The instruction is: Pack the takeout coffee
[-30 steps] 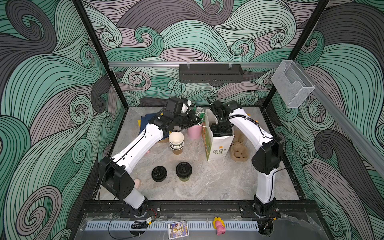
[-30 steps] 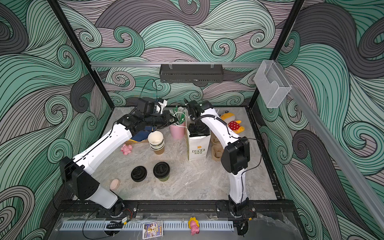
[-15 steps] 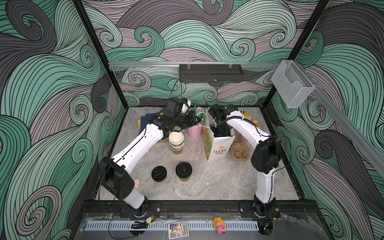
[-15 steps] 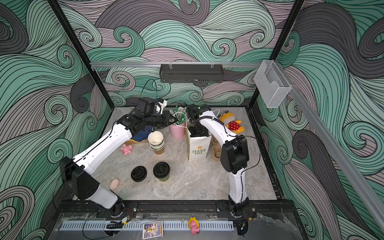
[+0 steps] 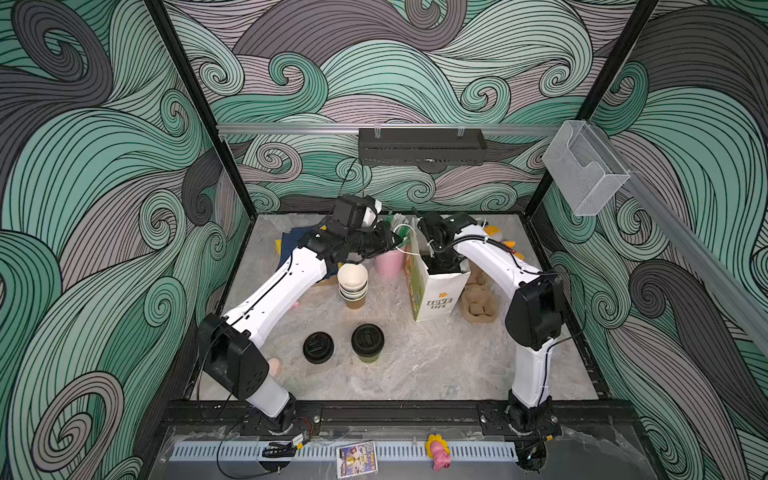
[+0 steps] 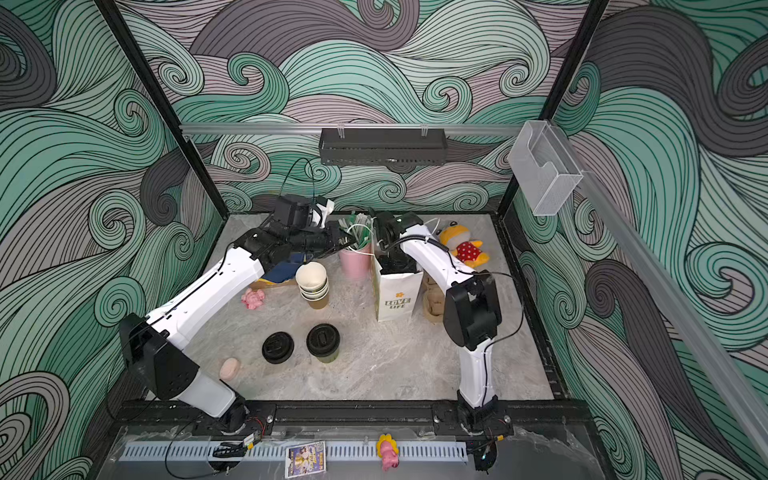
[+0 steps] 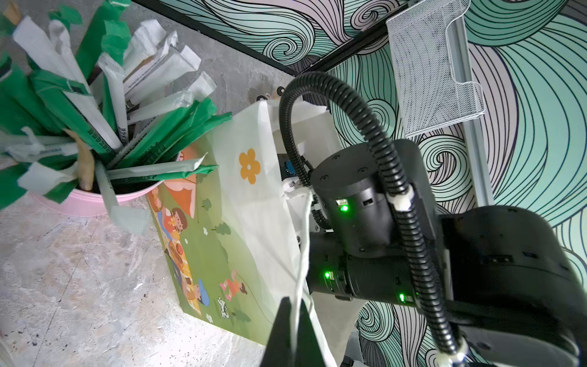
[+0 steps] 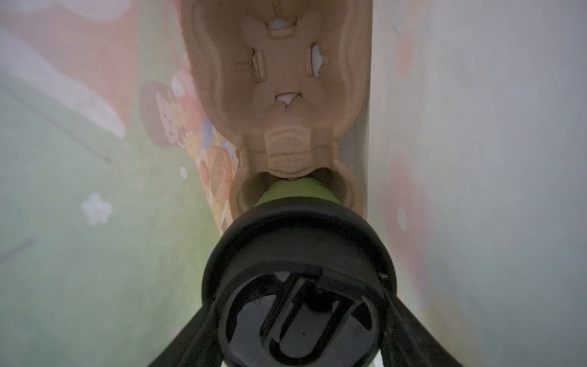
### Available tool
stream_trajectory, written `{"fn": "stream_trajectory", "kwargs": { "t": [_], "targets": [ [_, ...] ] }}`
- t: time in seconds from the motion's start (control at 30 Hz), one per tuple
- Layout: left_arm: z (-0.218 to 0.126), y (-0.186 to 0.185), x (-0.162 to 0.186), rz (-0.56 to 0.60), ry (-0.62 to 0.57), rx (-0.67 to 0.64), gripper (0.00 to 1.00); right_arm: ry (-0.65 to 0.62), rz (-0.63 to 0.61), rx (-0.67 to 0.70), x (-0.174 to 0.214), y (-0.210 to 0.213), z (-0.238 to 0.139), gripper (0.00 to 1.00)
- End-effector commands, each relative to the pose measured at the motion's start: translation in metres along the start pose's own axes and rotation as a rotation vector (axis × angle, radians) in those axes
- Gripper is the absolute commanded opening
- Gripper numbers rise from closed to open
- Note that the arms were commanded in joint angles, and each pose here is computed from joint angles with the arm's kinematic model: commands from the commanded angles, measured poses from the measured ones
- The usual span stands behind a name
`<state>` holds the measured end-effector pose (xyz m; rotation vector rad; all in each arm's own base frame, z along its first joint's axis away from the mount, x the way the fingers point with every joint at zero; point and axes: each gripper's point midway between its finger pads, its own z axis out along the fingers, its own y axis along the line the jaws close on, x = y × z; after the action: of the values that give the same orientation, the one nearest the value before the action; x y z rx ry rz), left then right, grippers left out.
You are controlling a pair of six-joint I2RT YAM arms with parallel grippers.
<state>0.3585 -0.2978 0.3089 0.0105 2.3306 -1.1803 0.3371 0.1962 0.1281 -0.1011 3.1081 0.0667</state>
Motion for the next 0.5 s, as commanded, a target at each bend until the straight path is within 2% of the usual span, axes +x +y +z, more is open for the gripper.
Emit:
{"fn": "stream_trajectory", "kwargs": {
  "t": [0.0, 0.47],
  "targets": [
    [-0.005, -0.004, -0.005, 0.02, -0.012, -0.002, 0.0, 0.114, 0.009, 0.061, 0.014, -0.01, 0.044, 0.54],
    [-0.004, -0.003, -0.005, 0.02, -0.009, -0.005, 0.0, 0.158, 0.0, 0.085, 0.016, -0.012, 0.071, 0.52]
  ]
}}
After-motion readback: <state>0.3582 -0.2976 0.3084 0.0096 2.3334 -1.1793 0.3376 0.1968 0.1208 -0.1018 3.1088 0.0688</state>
